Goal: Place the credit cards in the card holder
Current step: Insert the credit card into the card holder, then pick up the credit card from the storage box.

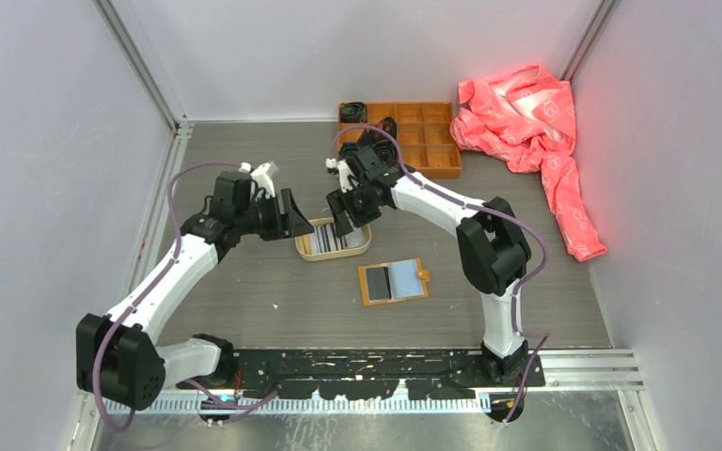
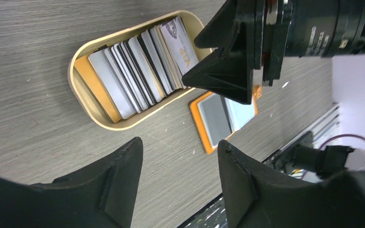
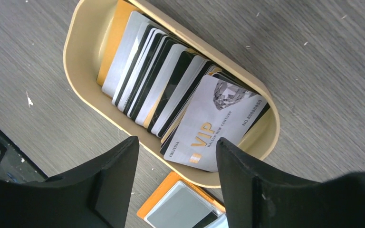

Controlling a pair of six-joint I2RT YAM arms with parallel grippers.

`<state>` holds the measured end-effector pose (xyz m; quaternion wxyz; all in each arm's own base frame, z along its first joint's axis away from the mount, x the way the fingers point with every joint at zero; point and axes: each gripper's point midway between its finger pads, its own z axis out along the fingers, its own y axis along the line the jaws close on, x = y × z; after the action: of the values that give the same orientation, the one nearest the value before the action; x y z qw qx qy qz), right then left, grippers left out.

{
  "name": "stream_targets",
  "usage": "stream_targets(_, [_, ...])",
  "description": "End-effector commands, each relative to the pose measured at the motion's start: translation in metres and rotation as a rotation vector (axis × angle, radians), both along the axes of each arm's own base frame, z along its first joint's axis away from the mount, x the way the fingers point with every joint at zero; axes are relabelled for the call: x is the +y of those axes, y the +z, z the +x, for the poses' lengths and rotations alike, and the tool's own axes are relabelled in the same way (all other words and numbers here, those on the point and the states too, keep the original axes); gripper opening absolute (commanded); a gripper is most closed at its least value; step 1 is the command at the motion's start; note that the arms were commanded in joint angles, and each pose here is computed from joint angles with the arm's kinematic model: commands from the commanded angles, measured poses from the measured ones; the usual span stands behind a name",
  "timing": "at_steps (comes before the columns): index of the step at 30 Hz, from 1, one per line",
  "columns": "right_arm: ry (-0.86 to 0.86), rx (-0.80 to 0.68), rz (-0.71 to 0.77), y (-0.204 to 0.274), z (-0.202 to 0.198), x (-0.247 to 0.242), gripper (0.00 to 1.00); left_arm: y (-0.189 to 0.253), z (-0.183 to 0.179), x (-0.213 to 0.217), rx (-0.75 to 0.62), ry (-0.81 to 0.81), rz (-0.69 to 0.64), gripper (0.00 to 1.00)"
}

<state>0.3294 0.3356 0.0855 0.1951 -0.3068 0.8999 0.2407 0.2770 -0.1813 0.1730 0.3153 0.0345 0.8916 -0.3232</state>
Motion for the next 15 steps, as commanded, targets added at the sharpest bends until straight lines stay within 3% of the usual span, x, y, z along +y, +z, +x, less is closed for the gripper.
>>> stream_targets(1, [-0.034,-0.055,0.043,0.021,0.017,0.007,0.65,0.015,0.014,-0.016,0.01,0.03,-0.19,0.58])
stream_targets(6, [-0.016,-0.048,0.132,0.049,0.015,0.001,0.6,0.008,0.034,-0.026,-0.028,0.127,-0.365,0.54])
stream_targets(9, [0.07,0.016,0.226,0.061,0.002,-0.002,0.6,-0.003,0.043,-0.023,-0.045,0.179,-0.354,0.53])
stream_targets(15, [0.068,0.052,0.228,0.052,0.007,-0.016,0.55,-0.018,0.058,-0.025,-0.041,0.226,-0.287,0.54])
